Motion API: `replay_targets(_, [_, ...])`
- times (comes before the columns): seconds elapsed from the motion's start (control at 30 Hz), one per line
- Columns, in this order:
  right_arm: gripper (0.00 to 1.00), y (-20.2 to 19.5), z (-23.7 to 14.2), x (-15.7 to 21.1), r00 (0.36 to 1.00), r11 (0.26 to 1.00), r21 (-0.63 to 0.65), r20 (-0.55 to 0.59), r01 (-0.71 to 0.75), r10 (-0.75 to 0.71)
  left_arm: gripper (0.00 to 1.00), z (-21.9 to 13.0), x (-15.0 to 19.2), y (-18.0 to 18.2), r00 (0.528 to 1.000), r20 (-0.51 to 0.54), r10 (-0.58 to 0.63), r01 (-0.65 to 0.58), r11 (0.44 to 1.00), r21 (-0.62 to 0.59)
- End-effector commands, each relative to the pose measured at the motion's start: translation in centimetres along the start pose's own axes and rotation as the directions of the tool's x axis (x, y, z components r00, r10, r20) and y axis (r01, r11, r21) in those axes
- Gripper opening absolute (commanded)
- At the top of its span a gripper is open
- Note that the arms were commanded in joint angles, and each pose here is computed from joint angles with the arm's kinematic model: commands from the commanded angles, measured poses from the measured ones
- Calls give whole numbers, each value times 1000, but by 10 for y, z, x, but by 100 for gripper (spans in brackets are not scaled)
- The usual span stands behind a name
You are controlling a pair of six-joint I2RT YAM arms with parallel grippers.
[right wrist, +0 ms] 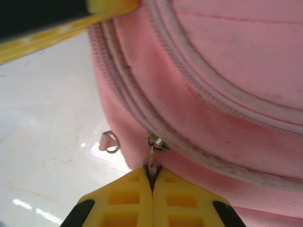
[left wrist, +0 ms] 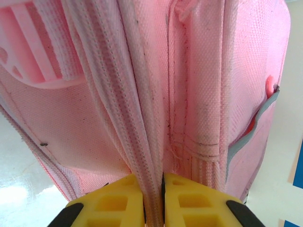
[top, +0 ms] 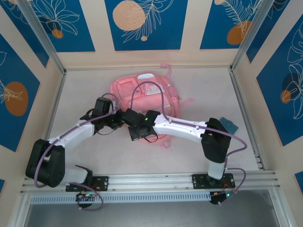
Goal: Pack the student bag
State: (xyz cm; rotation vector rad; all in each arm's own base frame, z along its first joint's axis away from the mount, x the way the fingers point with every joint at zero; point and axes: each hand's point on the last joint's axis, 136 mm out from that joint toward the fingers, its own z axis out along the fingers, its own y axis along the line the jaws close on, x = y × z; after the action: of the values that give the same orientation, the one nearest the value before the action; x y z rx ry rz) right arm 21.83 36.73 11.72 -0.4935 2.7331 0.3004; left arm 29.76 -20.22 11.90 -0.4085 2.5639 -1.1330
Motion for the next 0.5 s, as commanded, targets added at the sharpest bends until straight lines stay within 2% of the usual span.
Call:
replay_targets(0.0, [0,33,-25,-11,999,979,-200,36,39,-32,13,-4,-1,-19,999,-4,52,-52,997,63])
replay_targets(0.1, [0,51,-29,-14,998,956,-289,38,51,-42,14,-3,0,-20,999,-8,53,-53,996,69])
replay_targets(0.2, [0,49,-27,-16,999,962,-271,32,35,-27,12,-2,0,-21,999,-13,51,-50,996,73])
replay_targets(0.33, [0,10,-29,-9,999,995,-92,26,-24,26,9,-3,-4,-12,999,10,45,-45,999,17])
replay_targets(0.47, [0,-41,-35,18,996,991,112,-27,-76,79,5,-2,-9,-1,999,34,40,-38,999,-37])
